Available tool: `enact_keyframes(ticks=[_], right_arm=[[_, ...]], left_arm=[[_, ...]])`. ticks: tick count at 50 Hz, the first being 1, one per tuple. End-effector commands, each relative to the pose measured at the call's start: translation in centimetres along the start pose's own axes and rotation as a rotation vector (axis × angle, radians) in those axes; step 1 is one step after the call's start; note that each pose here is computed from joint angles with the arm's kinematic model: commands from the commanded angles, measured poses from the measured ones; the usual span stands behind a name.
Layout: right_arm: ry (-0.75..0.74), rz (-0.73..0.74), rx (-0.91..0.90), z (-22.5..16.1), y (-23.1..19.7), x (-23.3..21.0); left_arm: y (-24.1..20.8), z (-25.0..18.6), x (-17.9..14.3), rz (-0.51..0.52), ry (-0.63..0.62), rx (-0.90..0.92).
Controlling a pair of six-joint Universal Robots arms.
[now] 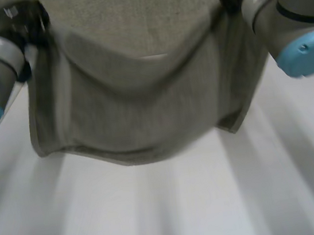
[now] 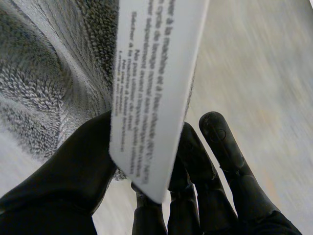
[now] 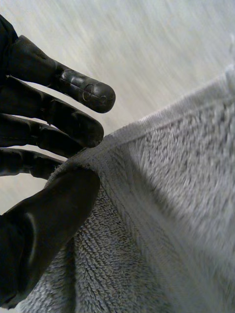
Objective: Fold the towel.
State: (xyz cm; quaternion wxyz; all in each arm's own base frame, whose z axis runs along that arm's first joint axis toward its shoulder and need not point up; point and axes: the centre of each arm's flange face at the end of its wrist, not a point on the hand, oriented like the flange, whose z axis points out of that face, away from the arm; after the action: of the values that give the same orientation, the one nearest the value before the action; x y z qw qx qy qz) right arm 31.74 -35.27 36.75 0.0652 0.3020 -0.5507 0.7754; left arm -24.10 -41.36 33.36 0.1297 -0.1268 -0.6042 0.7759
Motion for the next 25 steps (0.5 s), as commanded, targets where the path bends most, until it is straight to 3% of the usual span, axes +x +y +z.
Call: enact_keyframes(ticks=[1, 6, 9, 19, 25], right_arm=[[0.250, 0.181, 0.407, 0.7, -7.1, 4.9], [0.204, 0.221, 0.380, 0.5, -5.3, 4.6], [0.117, 0.215, 0.308, 0.0, -3.1, 2.8], [-0.186, 0.206, 0.099, -4.5, 3.7, -2.1], [-0.308, 0.222, -0.075, -7.8, 8.7, -4.8]], left_arm=[[-10.0, 2.3, -0.8, -0.070, -0.061, 0.521], [-11.2, 2.1, -1.5, -0.144, -0.033, 0.639], [-8.7, 1.8, -1.9, -0.189, -0.017, 0.614], [5.8, -2.7, -3.3, -0.189, 0.099, 0.151], [10.5, -6.6, -3.3, -0.223, 0.140, -0.033]])
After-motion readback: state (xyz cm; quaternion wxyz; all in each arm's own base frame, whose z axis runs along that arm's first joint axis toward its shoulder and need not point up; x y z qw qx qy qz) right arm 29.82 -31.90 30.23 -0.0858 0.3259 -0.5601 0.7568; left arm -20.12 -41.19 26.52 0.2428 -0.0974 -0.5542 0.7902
